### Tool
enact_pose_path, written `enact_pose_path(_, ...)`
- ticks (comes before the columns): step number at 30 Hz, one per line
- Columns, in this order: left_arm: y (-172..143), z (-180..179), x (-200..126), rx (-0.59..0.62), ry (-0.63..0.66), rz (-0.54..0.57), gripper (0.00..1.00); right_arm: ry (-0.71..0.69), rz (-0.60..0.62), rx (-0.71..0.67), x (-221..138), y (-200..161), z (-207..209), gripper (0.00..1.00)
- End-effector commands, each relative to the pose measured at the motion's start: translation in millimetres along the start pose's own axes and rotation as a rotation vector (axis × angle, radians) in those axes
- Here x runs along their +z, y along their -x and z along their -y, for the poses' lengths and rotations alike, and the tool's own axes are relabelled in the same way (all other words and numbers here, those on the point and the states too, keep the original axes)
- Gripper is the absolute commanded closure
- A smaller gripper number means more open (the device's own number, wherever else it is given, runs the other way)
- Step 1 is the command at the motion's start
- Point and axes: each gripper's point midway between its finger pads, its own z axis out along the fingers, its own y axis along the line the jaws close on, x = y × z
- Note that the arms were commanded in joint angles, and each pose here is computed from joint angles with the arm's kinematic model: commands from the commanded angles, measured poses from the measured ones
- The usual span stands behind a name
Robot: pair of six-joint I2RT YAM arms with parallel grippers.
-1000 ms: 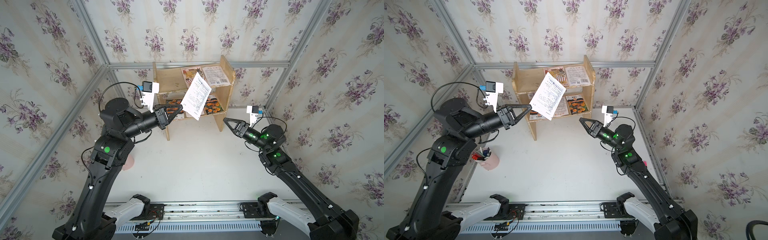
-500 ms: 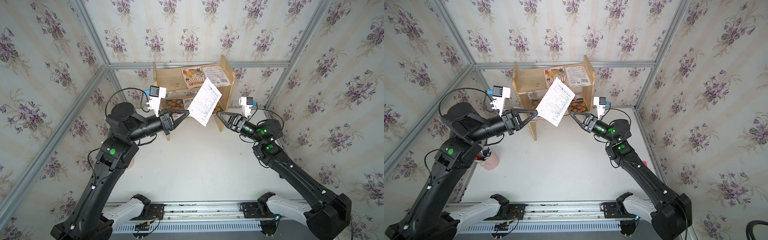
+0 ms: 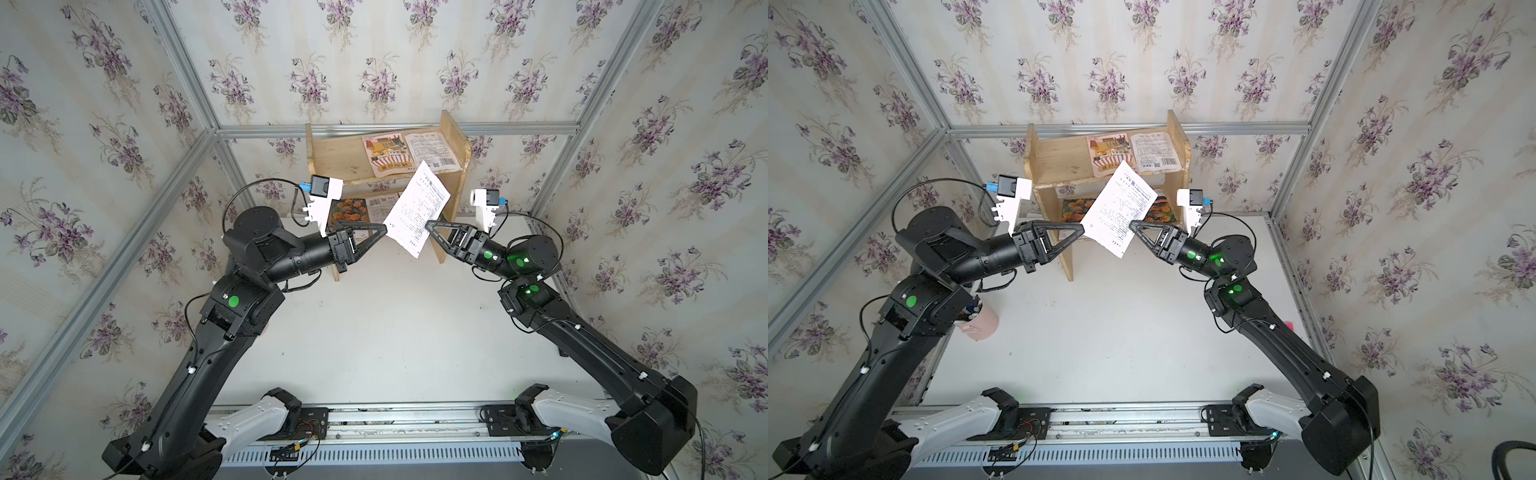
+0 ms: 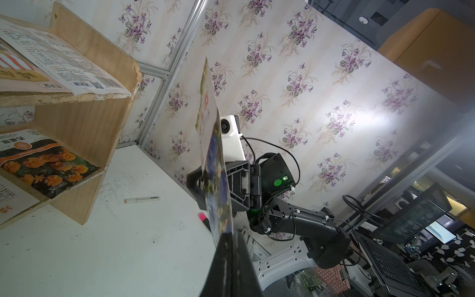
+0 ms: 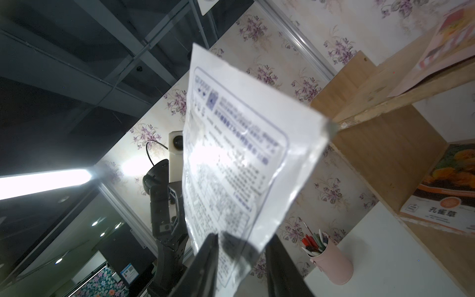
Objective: Take the seed bag off the shelf
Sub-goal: Pick up the seed packet from the shelf.
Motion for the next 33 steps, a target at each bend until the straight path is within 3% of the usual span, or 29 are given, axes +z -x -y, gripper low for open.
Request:
enact_pose_path(1, 5.7, 5.1, 0.5, 0.036, -0.019, 0.020, 1.00, 0.053, 0.009, -0.043, 1.6, 4.8, -16.3, 0.67)
enact_pose_path(10, 1.9, -1.1, 1.4, 0.032, 0.002, 0.018, 1.00, 0.033, 0.012, -0.053, -0.1, 3.6, -16.9, 0.75)
enact_pose_path(19, -0.2, -1.6, -2.3, 0.043, 0.020, 0.015, 1.00, -0.011, 0.020, -0.062, -2.1, 2.7, -8.7, 1.00)
enact_pose_path(28, -7.8, -11.2, -4.4, 0.044, 0.062, 0.002, 1.00, -0.078, 0.025, -0.088, -7.0, 1.9, -0.9, 1.00)
enact_pose_path(31, -11.4, -18.3, -6.1, 0.047, 0.099, -0.006, 0.89, -0.110, 0.022, -0.106, -11.2, 0.8, 0.5, 1.00)
enact_pose_path(33, -13.7, -23.7, -7.1, 0.051, 0.128, -0.013, 0.69, -0.132, 0.016, -0.113, -13.7, -0.8, 2.2, 1.00)
